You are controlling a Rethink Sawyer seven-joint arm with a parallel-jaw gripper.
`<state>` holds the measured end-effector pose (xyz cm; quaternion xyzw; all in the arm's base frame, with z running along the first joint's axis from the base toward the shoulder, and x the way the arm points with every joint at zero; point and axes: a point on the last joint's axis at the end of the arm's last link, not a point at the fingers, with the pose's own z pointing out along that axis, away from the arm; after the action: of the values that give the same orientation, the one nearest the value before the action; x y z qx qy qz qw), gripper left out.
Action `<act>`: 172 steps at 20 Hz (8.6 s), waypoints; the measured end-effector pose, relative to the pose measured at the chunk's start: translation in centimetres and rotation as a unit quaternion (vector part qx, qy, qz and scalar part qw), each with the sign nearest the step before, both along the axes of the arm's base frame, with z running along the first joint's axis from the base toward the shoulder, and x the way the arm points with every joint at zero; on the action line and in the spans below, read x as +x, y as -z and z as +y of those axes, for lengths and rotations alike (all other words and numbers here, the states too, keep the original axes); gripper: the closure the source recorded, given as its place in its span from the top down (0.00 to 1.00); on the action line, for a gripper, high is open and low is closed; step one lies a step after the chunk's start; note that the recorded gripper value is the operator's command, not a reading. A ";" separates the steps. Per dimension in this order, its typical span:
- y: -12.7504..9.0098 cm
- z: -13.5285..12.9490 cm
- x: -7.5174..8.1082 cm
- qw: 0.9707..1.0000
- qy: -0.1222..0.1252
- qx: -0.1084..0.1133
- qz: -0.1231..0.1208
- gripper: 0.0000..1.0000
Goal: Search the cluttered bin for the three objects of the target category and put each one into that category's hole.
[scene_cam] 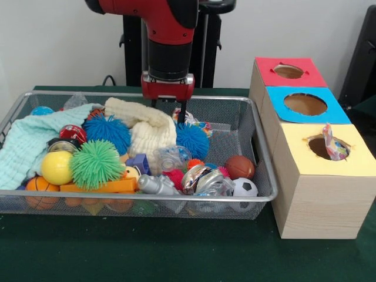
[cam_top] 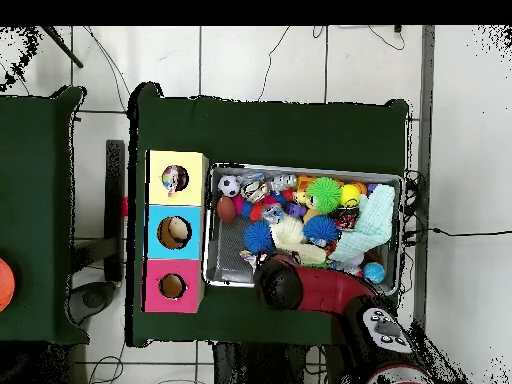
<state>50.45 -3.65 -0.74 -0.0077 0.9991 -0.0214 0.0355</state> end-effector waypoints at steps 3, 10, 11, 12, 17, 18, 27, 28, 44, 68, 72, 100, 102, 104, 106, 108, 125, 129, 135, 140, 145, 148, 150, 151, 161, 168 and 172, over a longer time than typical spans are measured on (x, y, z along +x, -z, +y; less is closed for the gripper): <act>-1.4 0.4 -0.5 1.000 -0.002 0.001 -0.001 1.00; -3.1 0.9 -1.3 1.000 -0.003 0.000 -0.001 1.00; -3.2 0.9 -1.4 1.000 -0.003 0.001 -0.001 1.00; -3.2 1.0 -1.5 1.000 -0.003 0.001 0.000 1.00; -1.8 2.0 -2.5 1.000 -0.009 0.008 0.017 1.00; -1.4 2.2 -2.8 1.000 -0.010 0.010 0.021 1.00; 1.9 4.1 -5.1 0.998 -0.019 0.026 0.048 1.00; 1.9 4.2 -5.0 0.998 -0.019 0.026 0.045 1.00; 4.7 5.4 -5.4 0.999 -0.023 0.033 0.003 0.00; -4.8 7.0 -4.0 0.999 0.001 0.035 0.003 0.00; -7.7 7.6 -3.6 0.999 0.012 0.040 0.007 0.00; -22.6 24.2 4.9 0.997 -0.031 0.071 0.024 0.00; -21.9 24.8 6.1 0.997 -0.023 0.070 0.022 0.00; -21.2 25.1 6.8 0.997 -0.016 0.068 0.022 0.00; -20.0 25.5 8.0 0.998 -0.005 0.063 0.022 0.00; -19.3 25.6 8.6 0.998 0.001 0.059 0.022 0.00; -12.4 25.2 13.8 0.999 0.032 0.037 -0.001 0.00; -12.0 25.3 15.0 0.998 0.037 0.037 -0.015 0.00; -12.4 25.8 16.1 0.998 0.040 0.040 -0.026 0.00; -12.9 25.8 17.1 0.998 0.043 0.041 -0.036 0.00; -12.7 26.0 18.2 0.997 0.045 0.043 -0.046 0.00; -12.0 26.1 19.0 0.997 0.045 0.042 -0.054 0.00; -11.2 26.1 19.4 0.997 0.043 0.038 -0.054 0.00; -10.7 26.2 19.6 0.997 0.042 0.037 -0.054 0.00; -8.8 26.4 20.5 0.997 0.041 0.036 -0.061 0.00; -8.8 26.4 20.5 0.997 0.041 0.036 -0.061 0.00; -8.8 26.4 20.5 0.997 0.041 0.036 -0.061 0.00</act>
<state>70.92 22.71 8.02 0.0357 0.9947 0.0127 0.0958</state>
